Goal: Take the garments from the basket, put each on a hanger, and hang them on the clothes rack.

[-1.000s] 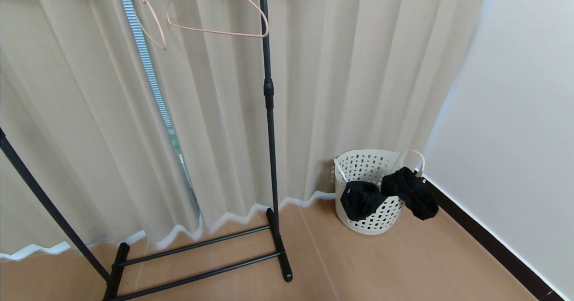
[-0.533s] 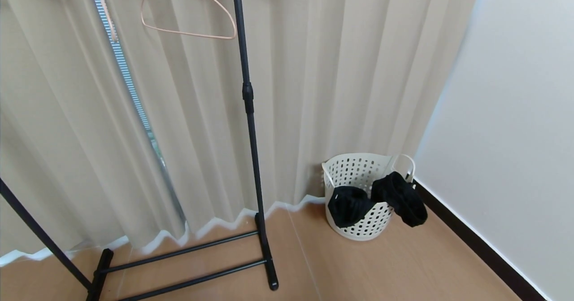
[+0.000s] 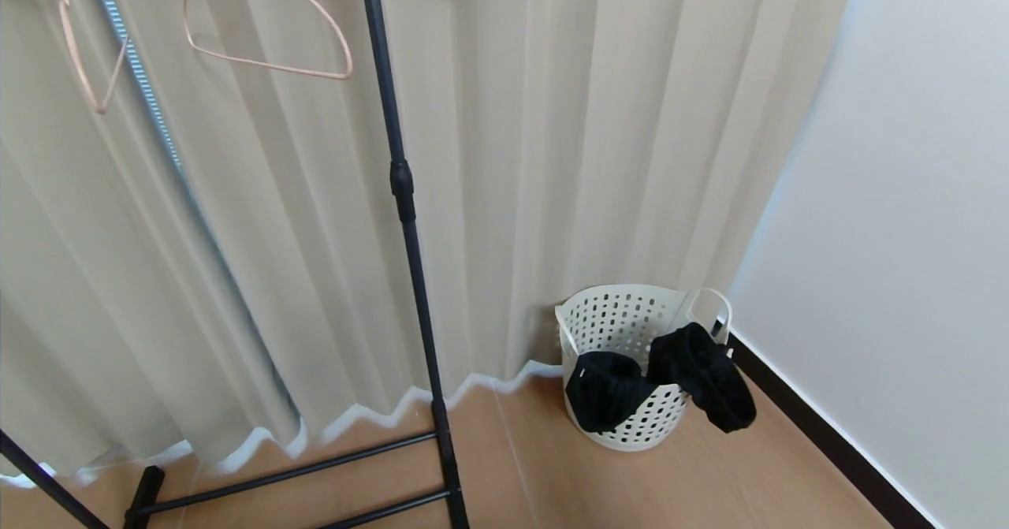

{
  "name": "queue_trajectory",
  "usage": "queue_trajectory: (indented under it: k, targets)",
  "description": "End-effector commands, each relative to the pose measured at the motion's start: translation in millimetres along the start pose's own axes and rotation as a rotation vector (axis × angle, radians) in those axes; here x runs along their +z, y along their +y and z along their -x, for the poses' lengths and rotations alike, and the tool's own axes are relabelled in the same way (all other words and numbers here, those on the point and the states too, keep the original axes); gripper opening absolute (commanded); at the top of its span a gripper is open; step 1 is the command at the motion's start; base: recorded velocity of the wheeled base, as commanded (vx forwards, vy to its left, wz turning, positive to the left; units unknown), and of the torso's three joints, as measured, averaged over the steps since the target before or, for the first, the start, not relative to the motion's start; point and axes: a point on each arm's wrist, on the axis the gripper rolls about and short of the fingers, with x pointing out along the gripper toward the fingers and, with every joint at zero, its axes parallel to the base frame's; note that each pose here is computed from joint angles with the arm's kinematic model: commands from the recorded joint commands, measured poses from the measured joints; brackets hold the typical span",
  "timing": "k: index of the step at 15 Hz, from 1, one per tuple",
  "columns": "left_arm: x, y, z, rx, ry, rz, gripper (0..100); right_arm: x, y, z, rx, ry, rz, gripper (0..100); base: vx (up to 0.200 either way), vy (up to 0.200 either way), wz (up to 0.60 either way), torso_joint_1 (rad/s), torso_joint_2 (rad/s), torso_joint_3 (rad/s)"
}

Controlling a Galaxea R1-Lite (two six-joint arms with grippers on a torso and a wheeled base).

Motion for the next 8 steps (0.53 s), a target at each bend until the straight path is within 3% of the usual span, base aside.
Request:
queue_trajectory:
  k: [1,4,5,8]
  targets:
    - [0.1,0.0,-0.1,0.0,0.0,0.0,100,0.1,0.0,-0.1,0.0,0.0,0.0,100,0.0,-0.2,0.0,0.002,0.01,0.007]
    - [0.1,0.0,-0.1,0.0,0.0,0.0,100,0.1,0.0,-0.1,0.0,0.0,0.0,100,0.0,-0.2,0.0,0.001,0.0,0.002]
    - [0.1,0.0,-0.1,0.0,0.0,0.0,100,-0.1,0.0,-0.1,0.0,0.002,0.0,100,0.2,0.0,0.0,0.002,0.0,0.007]
    - [0.1,0.0,-0.1,0.0,0.0,0.0,100,0.1,0.0,-0.1,0.0,0.0,0.0,100,0.2,0.0,-0.6,-0.006,0.0,0.009]
